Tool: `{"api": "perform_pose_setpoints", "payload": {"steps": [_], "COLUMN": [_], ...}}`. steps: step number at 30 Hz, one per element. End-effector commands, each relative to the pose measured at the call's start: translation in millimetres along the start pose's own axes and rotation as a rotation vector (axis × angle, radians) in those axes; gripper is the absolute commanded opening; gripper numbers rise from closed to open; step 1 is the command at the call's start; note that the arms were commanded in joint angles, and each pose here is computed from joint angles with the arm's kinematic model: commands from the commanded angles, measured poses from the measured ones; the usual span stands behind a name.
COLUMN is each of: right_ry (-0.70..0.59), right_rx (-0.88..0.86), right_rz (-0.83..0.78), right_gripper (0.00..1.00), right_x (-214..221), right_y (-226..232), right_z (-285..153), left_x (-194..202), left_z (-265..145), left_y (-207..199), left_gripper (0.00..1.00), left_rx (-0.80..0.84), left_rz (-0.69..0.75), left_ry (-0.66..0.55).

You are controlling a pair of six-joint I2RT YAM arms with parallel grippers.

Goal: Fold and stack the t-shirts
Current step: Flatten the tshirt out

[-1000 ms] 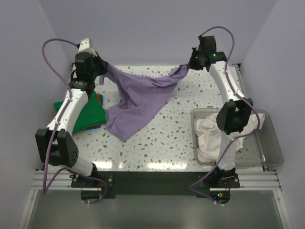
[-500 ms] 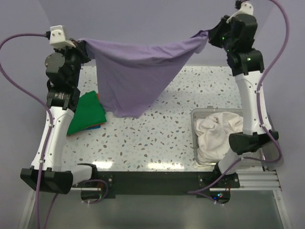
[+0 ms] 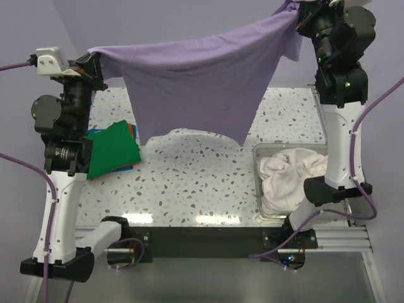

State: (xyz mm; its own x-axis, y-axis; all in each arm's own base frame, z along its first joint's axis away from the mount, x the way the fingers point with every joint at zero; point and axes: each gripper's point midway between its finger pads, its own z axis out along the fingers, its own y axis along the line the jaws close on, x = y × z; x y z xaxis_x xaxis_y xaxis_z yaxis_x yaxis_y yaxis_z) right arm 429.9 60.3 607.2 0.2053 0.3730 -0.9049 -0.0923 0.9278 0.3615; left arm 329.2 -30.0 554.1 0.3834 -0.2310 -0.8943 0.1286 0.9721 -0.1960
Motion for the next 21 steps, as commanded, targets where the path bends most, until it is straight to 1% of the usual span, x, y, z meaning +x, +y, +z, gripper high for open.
{"api": "perform_pose_setpoints", "payload": {"steps": [1,2,3,4,5,6,7,8,9,10,11,12,13,14,15,17,18,19,20,21], "right_ry": [-0.083,-0.069,-0.002,-0.008,0.005,0.060,0.079,0.077,0.097,0.150,0.176,0.217,0.260,0.308,0.358,0.395,0.467,0.487,0.472,0.531], "right_rx": [0.022,0.027,0.055,0.076,0.105,0.150,0.185,0.230,0.255,0.289,0.288,0.292,0.297,0.288,0.296,0.283,0.269,0.248,0.213,0.204], "right_rz": [-0.026,-0.030,-0.046,-0.041,-0.035,-0.014,0.003,0.020,0.047,0.046,0.053,0.058,0.057,0.058,0.048,0.048,0.054,0.058,0.064,0.060], "right_gripper": [0.00,0.00,0.00,0.00,0.00,0.00,0.00,0.00,0.00,0.00,0.04,0.40,0.57,0.74,0.97,0.99,0.99,0.99,0.99,0.99], "right_x": [0.3,12.2,58.5,66.7,86.3,132.7,155.4,169.5,188.9,229.5,244.6,266.7,288.7,303.3,322.3,325.7,349.6,352.1,334.2,351.8], "right_y": [-6.6,-8.5,-21.1,-27.1,-40.4,-61.3,-76.6,-97.7,-109.1,-127.9,-135.6,-143.4,-150.7,-152.1,-157.7,-154.8,-156.6,-151.2,-136.8,-135.2], "right_z": [39.1,51.2,84.3,96.2,112.9,137.8,150.1,160.2,167.2,177.5,180.7,182.5,183.2,180.0,174.6,165.4,154.4,148.1,142.1,127.6], "left_x": [26.9,51.3,74.1,122.5,150.2,176.5,203.7,255.2,277.9,311.3,324.0,334.3,348.6,353.2,351.7,356.7,361.4,366.7,368.1,370.9], "left_z": [1.8,8.0,11.1,16.8,18.1,18.1,17.2,11.5,7.1,-0.1,-4.0,-8.5,-17.0,-21.5,-19.2,-23.7,-28.8,-32.5,-33.3,-35.0], "left_y": [4.7,8.0,8.9,16.4,16.1,14.6,10.4,15.0,11.2,7.1,2.5,-3.8,-6.3,-9.0,-13.1,-9.6,-4.7,-2.5,-1.6,-0.7], "left_gripper": [0.00,0.00,0.00,0.00,0.00,0.00,0.04,0.13,0.23,0.44,0.53,0.68,0.71,0.72,0.75,0.79,0.80,0.82,0.83,0.84], "left_rx": [-0.004,-0.009,-0.004,-0.025,-0.019,-0.013,-0.002,-0.018,-0.009,-0.001,0.018,0.032,0.035,0.045,0.062,0.047,0.024,0.016,0.016,0.016], "left_rz": [-0.014,-0.022,-0.037,-0.051,-0.071,-0.095,-0.109,-0.119,-0.133,-0.139,-0.152,-0.191,-0.214,-0.229,-0.235,-0.216,-0.202,-0.194,-0.185,-0.179], "left_ry": [0.044,0.097,0.147,0.253,0.320,0.381,0.441,0.572,0.628,0.697,0.729,0.759,0.798,0.815,0.797,0.813,0.838,0.861,0.868,0.878]}}
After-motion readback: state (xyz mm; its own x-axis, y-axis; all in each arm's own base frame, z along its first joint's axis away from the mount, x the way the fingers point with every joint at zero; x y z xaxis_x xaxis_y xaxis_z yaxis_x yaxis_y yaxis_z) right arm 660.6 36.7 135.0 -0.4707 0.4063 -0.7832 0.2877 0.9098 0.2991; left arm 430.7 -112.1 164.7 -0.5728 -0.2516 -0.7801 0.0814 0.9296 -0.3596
